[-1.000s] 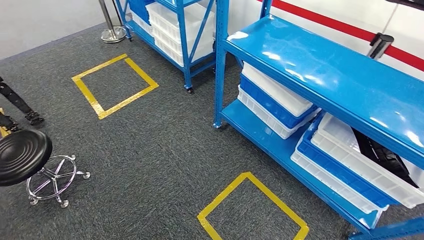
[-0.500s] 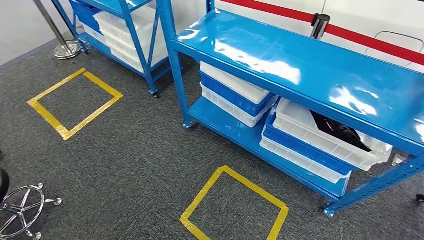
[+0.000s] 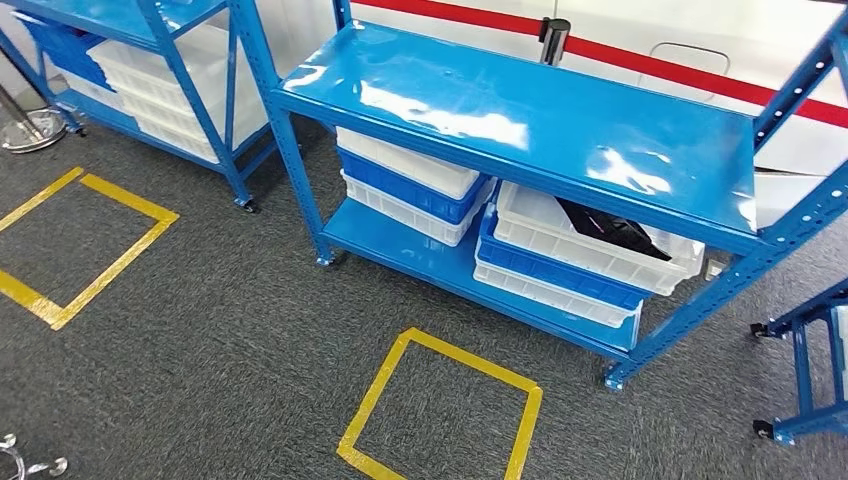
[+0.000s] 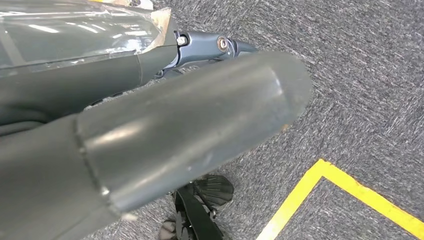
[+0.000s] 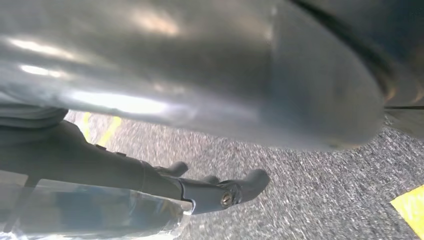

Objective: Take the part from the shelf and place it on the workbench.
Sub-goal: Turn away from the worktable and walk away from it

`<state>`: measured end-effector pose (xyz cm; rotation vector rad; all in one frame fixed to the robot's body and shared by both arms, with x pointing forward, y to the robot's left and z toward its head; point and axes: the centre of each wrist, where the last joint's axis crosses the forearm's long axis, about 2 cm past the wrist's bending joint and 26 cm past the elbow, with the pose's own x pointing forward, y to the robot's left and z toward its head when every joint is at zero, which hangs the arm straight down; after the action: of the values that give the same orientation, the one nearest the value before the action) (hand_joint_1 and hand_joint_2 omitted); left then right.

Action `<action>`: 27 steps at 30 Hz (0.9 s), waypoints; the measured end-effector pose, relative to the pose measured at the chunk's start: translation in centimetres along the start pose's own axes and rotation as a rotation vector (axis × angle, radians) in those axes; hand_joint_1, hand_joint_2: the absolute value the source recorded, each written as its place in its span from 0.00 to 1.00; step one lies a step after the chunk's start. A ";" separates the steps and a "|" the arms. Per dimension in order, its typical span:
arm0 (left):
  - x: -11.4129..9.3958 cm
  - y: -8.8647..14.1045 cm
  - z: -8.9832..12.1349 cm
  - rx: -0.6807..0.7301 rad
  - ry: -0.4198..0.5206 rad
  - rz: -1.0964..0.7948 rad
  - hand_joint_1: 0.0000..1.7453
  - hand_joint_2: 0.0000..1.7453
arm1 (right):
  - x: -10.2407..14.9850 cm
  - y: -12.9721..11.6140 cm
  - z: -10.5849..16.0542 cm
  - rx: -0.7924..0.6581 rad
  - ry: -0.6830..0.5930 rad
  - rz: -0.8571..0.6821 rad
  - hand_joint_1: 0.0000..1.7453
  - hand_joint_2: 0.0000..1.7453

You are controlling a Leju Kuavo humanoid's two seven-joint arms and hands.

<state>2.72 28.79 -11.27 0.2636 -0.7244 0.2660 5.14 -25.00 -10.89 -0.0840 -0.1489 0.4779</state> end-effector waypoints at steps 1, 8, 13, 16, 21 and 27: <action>-0.1 0.0 0.0 0.002 0.002 0.001 0.00 0.00 | 0.0 0.0 0.0 0.000 0.001 0.002 0.00 0.00; -0.1 -0.3 0.1 -0.001 0.002 -0.009 0.00 0.00 | 0.0 -0.1 0.0 -0.002 0.006 0.013 0.00 0.00; 0.3 -0.6 -0.1 -0.009 -0.009 -0.009 0.00 0.00 | -0.1 -0.2 0.0 -0.001 0.011 0.015 0.00 0.00; 0.1 -0.5 0.1 -0.011 -0.004 -0.014 0.00 0.00 | -0.1 -0.2 0.0 0.000 0.011 0.015 0.00 0.00; 0.0 -0.4 0.1 -0.012 -0.003 -0.018 0.00 0.00 | -0.1 -0.1 0.0 0.006 0.012 0.014 0.00 0.00; 0.2 -0.4 0.0 0.003 0.012 -0.018 0.00 0.00 | -0.1 0.0 0.0 0.001 -0.020 0.030 0.00 0.00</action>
<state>2.97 28.48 -11.23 0.2714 -0.7096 0.2518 5.07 -25.00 -10.90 -0.0804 -0.1672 0.5090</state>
